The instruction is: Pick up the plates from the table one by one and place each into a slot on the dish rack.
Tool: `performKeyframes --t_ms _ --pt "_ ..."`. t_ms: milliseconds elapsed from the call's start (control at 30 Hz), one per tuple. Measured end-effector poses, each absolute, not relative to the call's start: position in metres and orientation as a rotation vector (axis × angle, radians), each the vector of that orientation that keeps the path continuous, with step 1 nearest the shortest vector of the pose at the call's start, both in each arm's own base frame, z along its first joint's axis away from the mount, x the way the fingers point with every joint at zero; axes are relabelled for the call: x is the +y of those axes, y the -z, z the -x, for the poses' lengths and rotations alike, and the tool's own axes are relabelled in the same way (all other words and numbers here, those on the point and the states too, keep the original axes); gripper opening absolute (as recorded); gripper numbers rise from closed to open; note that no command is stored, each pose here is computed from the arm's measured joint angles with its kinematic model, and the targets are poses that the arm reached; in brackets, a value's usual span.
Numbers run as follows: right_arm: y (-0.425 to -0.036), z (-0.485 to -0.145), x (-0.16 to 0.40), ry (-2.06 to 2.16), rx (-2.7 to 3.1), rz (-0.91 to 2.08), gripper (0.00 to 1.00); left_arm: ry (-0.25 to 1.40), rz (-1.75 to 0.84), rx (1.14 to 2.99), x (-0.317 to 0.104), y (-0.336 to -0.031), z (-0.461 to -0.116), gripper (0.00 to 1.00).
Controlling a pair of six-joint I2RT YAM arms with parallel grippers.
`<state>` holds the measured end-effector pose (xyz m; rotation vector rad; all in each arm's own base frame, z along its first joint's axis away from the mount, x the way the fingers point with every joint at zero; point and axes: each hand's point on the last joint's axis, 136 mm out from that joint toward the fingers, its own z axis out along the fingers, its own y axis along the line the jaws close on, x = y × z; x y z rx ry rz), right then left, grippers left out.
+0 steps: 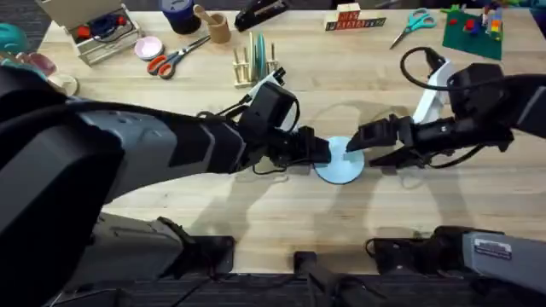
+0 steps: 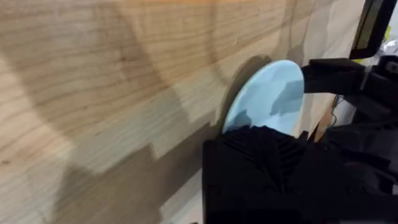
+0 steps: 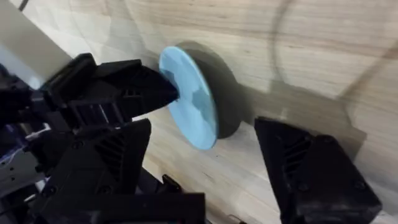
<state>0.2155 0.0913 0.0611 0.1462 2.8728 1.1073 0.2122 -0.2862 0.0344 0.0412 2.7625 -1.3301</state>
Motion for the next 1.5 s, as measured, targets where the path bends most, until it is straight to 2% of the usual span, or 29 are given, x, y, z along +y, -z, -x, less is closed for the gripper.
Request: performKeyframes --t_ms 667,1033,1133,1233,1400,1433,1500 --pt "-0.058 -0.219 0.103 -1.104 2.888 -0.074 0.986 1.33 -0.042 2.763 -0.286 -0.034 -0.212 0.042" --pt "-0.065 -0.219 0.128 -1.294 2.823 0.008 0.979 1.33 -0.042 2.762 -0.286 -0.034 -0.212 0.043" --pt "-0.067 -0.217 0.132 -1.335 2.813 0.01 0.936 1.33 -0.042 2.762 -0.286 -0.034 -0.212 0.043" --pt "-0.066 -0.217 0.132 -1.333 2.814 0.009 0.859 1.331 -0.041 2.763 -0.286 -0.034 -0.212 0.042" --pt "-0.061 -0.217 0.127 -1.289 2.832 0.0 0.517 1.34 -0.04 2.763 -0.286 -0.035 -0.212 0.042" --pt "-0.06 -0.217 0.125 -1.268 2.839 0.001 0.331 1.348 -0.037 2.763 -0.285 -0.036 -0.212 0.042" --pt "-0.058 -0.218 0.122 -1.245 2.847 -0.005 0.085 1.358 -0.034 2.761 -0.285 -0.038 -0.213 0.042"
